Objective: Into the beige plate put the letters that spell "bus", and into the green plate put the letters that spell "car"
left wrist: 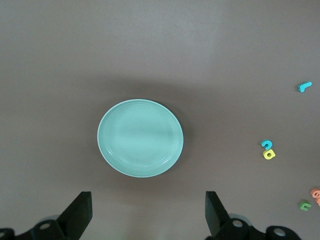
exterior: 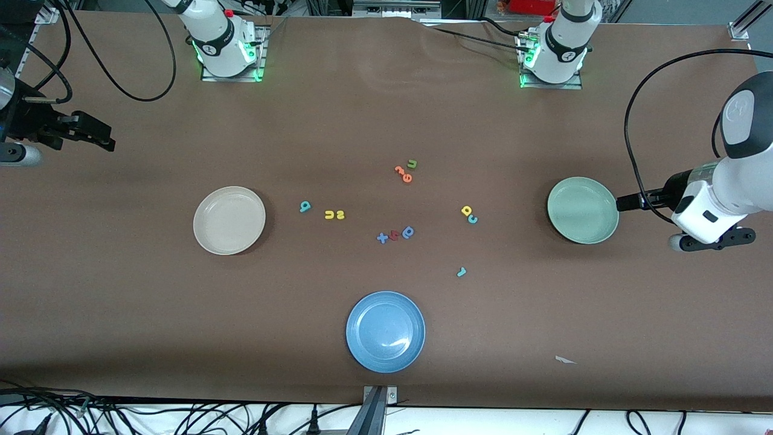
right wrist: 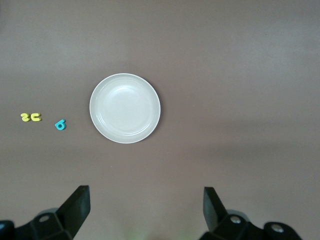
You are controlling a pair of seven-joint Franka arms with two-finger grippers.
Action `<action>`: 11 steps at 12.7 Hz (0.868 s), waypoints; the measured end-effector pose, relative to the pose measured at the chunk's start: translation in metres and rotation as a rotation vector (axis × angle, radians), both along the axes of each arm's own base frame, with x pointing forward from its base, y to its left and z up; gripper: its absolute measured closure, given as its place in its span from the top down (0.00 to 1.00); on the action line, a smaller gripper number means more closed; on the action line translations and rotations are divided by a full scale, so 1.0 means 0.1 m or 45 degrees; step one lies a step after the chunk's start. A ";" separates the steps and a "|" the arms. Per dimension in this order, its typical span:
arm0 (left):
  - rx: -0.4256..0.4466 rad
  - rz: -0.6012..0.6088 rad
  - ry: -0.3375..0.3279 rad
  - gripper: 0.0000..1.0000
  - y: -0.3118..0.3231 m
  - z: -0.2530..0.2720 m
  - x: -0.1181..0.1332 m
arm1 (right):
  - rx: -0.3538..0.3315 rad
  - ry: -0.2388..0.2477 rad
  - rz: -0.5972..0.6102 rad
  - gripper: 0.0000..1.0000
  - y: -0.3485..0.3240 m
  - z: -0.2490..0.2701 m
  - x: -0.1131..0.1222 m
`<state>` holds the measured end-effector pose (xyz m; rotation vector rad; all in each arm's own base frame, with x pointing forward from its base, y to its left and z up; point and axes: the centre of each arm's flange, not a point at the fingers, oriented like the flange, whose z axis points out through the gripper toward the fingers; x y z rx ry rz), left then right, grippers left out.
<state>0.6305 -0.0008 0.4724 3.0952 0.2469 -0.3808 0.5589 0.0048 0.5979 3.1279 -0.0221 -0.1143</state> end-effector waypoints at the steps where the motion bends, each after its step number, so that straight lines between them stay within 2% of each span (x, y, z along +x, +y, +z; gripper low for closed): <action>1: 0.000 0.000 0.000 1.00 0.00 0.00 0.00 | 0.000 0.001 0.000 1.00 0.00 0.00 0.00; 11: -0.002 0.000 0.011 1.00 0.00 -0.05 0.01 | 0.000 0.023 0.042 1.00 0.19 -0.02 -0.02</action>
